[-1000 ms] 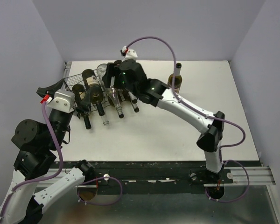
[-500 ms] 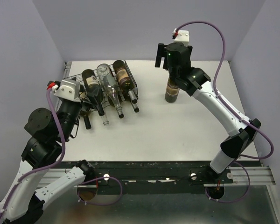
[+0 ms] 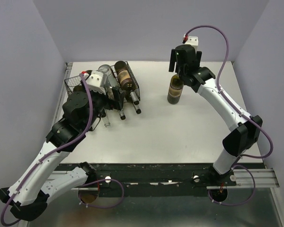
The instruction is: Put the wine bottle on the wine rack
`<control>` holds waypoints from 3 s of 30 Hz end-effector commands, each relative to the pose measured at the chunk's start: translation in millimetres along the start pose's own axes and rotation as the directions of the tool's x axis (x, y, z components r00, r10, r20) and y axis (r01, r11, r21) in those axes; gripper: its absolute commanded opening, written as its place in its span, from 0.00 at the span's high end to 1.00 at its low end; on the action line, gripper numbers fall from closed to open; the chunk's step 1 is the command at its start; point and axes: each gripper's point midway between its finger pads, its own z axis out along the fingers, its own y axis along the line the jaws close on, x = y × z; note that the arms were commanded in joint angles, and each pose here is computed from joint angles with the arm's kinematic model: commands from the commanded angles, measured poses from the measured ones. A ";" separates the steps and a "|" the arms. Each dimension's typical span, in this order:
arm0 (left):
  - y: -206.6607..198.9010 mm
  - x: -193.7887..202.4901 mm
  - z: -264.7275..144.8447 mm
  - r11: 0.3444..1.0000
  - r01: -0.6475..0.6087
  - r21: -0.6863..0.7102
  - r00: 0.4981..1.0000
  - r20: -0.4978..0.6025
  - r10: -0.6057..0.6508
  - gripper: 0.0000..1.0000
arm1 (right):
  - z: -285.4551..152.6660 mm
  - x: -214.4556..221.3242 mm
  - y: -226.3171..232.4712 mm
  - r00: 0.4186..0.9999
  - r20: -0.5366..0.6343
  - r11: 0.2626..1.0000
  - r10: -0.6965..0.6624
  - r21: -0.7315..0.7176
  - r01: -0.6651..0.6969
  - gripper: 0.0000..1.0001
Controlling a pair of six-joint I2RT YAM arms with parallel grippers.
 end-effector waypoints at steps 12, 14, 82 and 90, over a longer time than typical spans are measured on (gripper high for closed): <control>-14.6 20.7 18.0 0.999 0.010 0.050 0.994 -0.111 -0.004 0.01 | 35.5 38.9 4.9 0.993 -0.107 0.998 -0.051 -0.033 0.048 0.65; -18.5 23.3 20.3 0.997 -0.007 0.077 0.993 -0.115 0.016 0.01 | 31.1 28.9 2.9 0.995 -0.088 0.998 -0.055 -0.034 0.052 0.83; -63.0 32.3 71.9 0.345 -0.903 0.255 0.425 0.419 0.802 1.00 | -245.3 -58.2 75.8 0.997 -0.072 0.319 -0.017 -0.946 -0.063 0.02; -53.6 20.6 65.7 0.069 -0.991 0.111 0.113 0.460 0.881 1.00 | -240.2 -14.5 71.7 0.980 -0.058 0.315 -0.191 -0.949 0.005 0.07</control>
